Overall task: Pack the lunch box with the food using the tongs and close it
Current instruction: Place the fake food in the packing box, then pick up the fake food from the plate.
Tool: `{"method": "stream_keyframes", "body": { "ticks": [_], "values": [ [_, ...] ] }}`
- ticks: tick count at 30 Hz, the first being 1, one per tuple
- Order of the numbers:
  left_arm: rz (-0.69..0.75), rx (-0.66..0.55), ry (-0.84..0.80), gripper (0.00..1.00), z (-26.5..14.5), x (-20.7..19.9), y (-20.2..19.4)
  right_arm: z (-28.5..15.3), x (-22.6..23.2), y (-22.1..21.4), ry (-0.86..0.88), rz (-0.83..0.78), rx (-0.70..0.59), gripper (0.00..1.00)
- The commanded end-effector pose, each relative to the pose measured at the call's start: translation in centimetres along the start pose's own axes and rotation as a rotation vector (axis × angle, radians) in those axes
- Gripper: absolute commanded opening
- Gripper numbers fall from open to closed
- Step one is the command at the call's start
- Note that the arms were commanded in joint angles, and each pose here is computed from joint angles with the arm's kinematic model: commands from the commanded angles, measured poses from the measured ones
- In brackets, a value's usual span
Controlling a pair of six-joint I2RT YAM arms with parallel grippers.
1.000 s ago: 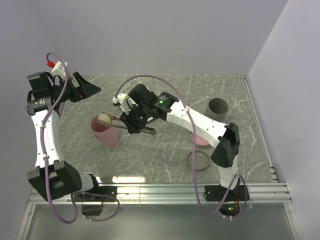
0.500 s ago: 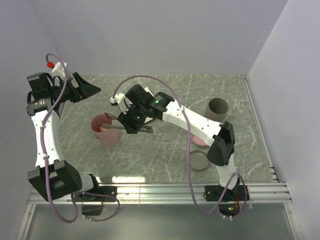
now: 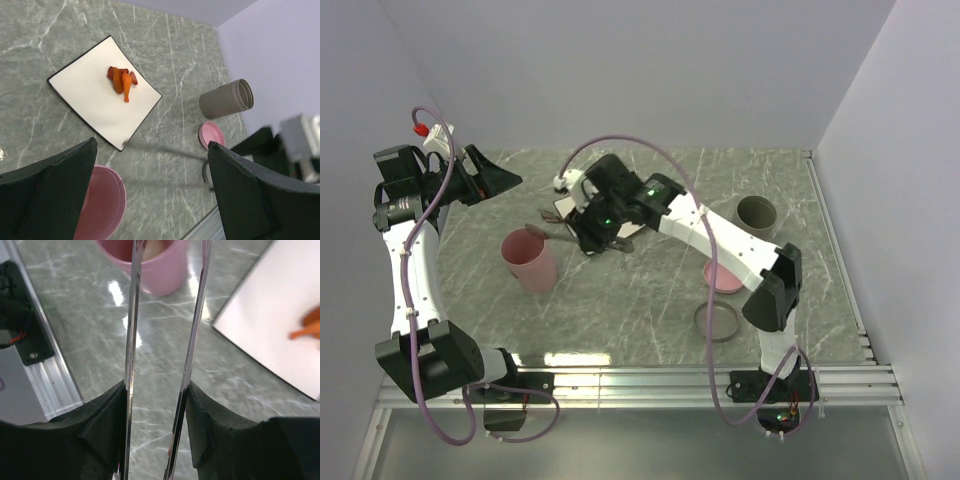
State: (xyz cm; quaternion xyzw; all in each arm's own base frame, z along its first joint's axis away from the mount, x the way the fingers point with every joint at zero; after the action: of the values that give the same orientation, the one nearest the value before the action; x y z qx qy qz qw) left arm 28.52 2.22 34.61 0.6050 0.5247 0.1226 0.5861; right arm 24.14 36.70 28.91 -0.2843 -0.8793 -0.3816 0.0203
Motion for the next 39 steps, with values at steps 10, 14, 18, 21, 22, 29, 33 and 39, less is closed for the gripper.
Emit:
{"method": "stream_keyframes", "body": {
  "ticks": [10, 14, 18, 21, 22, 29, 33, 39],
  "values": [
    [0.037, -0.023, -0.027, 0.98, -0.3, -0.4, 0.4, -7.3, -9.5, 0.0, -0.19, 0.223, -0.166, 0.52],
    [0.036, -0.022, -0.024, 0.98, -0.3, -0.4, 0.4, -6.7, -12.6, -1.2, -0.278, 0.285, -0.145, 0.52],
    [0.034, -0.019, -0.019, 0.98, -0.3, -0.2, 0.3, -5.6, -14.8, -2.5, -0.328, 0.328, -0.103, 0.52],
    [0.033, -0.017, -0.019, 0.98, -0.2, -0.2, 0.2, -5.2, -16.2, -3.5, -0.364, 0.336, -0.082, 0.52],
    [0.032, -0.018, -0.019, 0.98, -0.2, -0.1, 0.2, -4.9, -16.7, -4.1, -0.374, 0.338, -0.064, 0.52],
    [0.021, -0.014, -0.022, 0.98, 0.0, 0.1, 0.1, -3.7, -17.9, -5.9, -0.377, 0.343, -0.003, 0.51],
    [0.025, -0.013, -0.024, 0.98, 0.1, 0.2, 0.2, -3.0, -18.3, -6.6, -0.371, 0.31, 0.02, 0.49],
    [0.021, -0.012, -0.024, 0.98, 0.1, 0.3, 0.1, -1.8, -18.8, -7.7, -0.363, 0.288, 0.074, 0.48]
  ]
}}
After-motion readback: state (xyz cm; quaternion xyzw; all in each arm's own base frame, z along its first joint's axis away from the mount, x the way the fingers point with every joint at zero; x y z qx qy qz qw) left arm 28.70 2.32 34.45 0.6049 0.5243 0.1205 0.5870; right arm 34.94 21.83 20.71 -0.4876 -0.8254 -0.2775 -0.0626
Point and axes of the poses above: each gripper's point midway between its finger pads, its own z axis out along the fingers, its own x axis along the line the jaws close on, y = z × x, the point moved 8 cm from there along -z, back along the fingers, and after that the axes turned 12 degrees about z, right-handed, at the moved point
